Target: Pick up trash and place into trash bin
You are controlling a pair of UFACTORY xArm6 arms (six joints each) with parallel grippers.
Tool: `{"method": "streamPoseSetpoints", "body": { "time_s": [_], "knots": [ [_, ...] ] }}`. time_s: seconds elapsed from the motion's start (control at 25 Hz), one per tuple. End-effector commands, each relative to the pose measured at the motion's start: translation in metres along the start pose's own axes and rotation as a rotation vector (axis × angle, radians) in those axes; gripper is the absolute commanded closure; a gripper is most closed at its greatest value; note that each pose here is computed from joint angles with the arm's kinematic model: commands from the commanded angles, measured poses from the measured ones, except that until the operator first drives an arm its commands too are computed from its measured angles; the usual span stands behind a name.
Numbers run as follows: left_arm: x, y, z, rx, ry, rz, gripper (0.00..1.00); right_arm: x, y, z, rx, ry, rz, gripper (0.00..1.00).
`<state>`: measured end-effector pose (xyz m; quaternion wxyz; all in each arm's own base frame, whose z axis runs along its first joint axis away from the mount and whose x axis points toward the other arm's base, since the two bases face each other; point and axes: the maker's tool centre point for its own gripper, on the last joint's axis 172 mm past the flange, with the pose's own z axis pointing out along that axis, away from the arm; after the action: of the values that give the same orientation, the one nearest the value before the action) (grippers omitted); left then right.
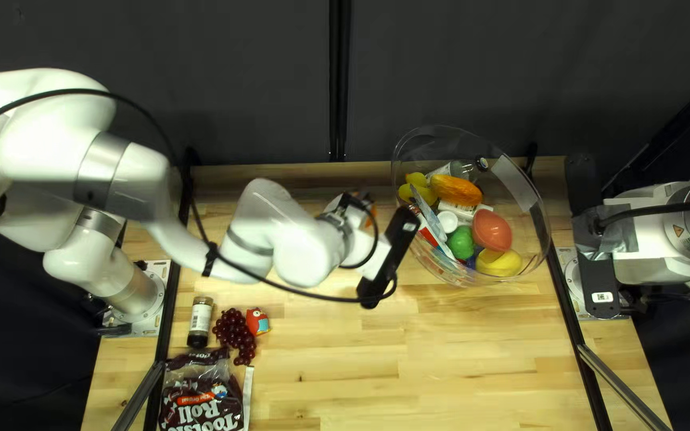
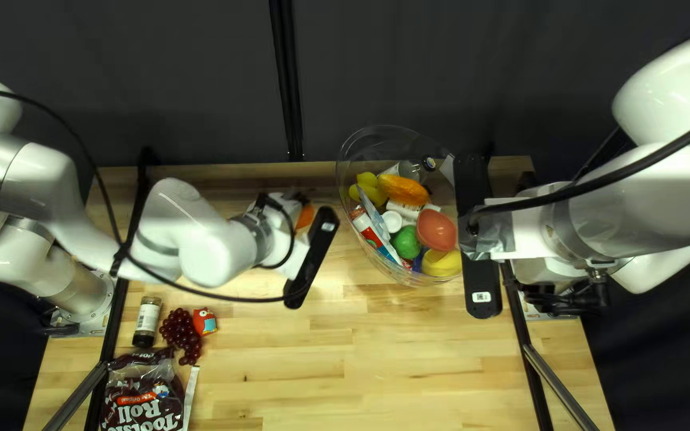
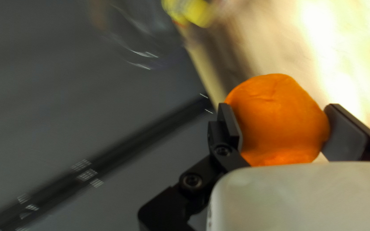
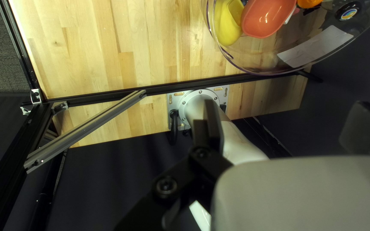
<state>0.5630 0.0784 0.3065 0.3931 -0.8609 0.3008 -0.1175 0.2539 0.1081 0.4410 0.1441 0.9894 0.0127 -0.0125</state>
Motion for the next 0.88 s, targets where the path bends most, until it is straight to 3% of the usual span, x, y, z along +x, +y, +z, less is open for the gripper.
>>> {"method": "streamPoseSetpoints", "body": {
  "time_s": [0.04, 0.36, 0.6, 0.64, 0.68, 0.76, 0.88],
  "knots": [
    [0.023, -0.039, 0.017, 0.036, 0.073, 0.049, 1.0, 0.0, 0.0, 0.0, 0.0, 0.0, 0.0, 0.0],
    [0.068, -0.061, 0.062, 0.031, 0.221, 0.148, 1.0, 0.0, 0.0, 0.0, 0.0, 0.0, 0.0, 0.0],
    [0.085, -0.058, 0.069, -0.002, 0.237, 0.179, 1.0, 0.0, 0.0, 0.0, 0.0, 0.0, 0.0, 0.0],
    [0.086, -0.056, 0.068, -0.01, 0.231, 0.185, 0.85, 0.0, 0.0, 0.0, 0.0, 0.0, 0.0, 0.0],
    [0.087, -0.055, 0.066, -0.015, 0.226, 0.189, 0.31, 0.0, 0.0, 0.0, 0.0, 0.0, 0.0, 0.0],
    [0.088, -0.051, 0.057, -0.024, 0.217, 0.195, 0.0, 0.0, 0.0, 0.0, 0.0, 0.0, 0.0, 0.0],
    [0.082, -0.045, 0.05, -0.039, 0.193, 0.198, 0.0, 0.0, 0.0, 0.0, 0.0, 0.0, 0.0, 0.0]
  ]
}}
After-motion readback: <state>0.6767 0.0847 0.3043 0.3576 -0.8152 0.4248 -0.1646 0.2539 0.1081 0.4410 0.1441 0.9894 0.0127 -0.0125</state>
